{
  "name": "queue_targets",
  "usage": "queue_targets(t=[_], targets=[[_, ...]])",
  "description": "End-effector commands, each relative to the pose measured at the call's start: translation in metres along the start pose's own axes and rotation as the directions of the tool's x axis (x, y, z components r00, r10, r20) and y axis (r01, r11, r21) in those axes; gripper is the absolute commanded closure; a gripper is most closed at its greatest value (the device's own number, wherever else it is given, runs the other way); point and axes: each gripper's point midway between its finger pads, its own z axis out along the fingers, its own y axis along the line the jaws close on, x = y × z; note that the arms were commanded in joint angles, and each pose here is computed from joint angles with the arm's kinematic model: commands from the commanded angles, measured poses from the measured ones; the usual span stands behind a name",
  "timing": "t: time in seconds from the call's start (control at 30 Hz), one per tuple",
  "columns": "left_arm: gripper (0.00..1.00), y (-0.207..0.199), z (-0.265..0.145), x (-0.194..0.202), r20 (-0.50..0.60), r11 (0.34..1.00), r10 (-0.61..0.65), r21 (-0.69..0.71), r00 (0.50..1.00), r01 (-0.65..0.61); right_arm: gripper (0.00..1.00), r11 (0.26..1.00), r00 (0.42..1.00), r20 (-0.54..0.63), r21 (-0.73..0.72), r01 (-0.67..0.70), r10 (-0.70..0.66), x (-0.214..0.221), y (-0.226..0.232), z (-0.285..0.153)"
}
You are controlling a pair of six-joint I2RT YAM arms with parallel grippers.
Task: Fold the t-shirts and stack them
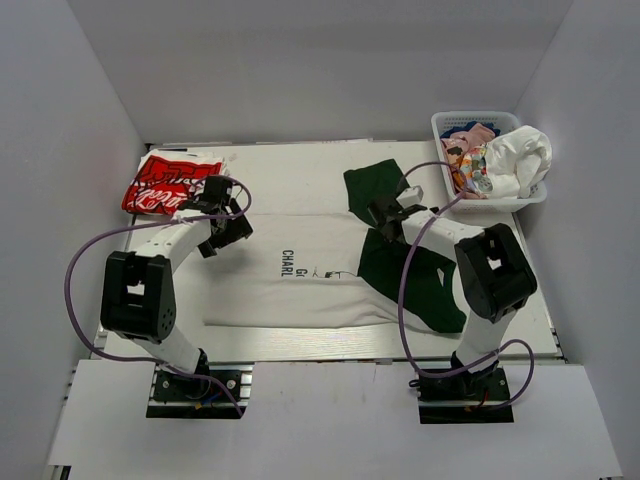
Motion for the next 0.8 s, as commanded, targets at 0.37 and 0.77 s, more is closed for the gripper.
queue_targets(t=[0.37, 0.77], targets=[[0.00, 0.011, 0.006, -0.037, 0.036, 0.997, -0.063, -0.039, 0.997, 0.064, 0.10, 0.980, 0.963, 0.188, -0.099, -0.175, 0.191, -0.132, -0.011, -0.001], [0.00, 0.001, 0.045, -0.093, 0.066, 0.991, -0.029, -0.126, 0.997, 0.037, 0.10, 0.749, 0.848, 0.311, -0.648, -0.141, 0.429, -0.264, 0.053, -0.068]])
